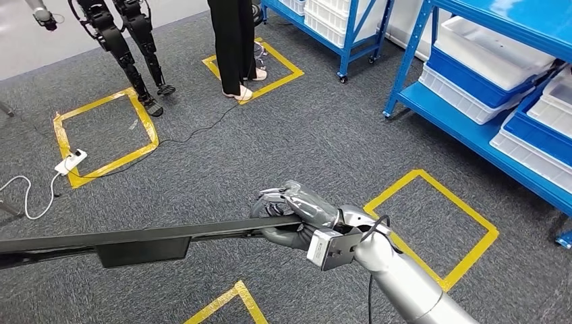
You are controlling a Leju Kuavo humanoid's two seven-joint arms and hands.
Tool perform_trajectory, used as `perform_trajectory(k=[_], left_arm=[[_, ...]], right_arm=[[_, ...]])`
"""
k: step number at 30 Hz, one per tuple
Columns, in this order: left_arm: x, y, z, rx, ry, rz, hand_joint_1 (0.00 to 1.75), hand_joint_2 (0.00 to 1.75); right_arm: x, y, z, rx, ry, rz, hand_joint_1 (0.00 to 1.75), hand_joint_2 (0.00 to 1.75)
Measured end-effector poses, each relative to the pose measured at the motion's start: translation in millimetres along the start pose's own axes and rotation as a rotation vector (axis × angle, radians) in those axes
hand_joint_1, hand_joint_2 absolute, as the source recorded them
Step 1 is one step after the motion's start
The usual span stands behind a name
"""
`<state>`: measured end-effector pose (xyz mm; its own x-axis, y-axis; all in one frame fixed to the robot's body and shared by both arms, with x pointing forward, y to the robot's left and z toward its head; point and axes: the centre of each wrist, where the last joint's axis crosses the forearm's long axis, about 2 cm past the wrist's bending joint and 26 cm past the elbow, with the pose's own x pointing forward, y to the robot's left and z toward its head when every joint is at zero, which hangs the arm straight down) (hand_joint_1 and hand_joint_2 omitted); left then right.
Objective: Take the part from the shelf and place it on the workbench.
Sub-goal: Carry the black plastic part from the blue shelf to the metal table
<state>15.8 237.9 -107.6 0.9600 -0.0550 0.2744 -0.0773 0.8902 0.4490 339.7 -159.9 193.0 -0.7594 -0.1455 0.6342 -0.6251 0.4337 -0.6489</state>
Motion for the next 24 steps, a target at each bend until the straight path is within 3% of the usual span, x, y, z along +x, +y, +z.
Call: perform_trajectory(k=[24], left_arm=[[0,-2,1,-0.009,0.028,0.038,0.0,1.75]], right_arm=[[1,13,-10,0.037,-0.016,-0.019,1.75,1.75]])
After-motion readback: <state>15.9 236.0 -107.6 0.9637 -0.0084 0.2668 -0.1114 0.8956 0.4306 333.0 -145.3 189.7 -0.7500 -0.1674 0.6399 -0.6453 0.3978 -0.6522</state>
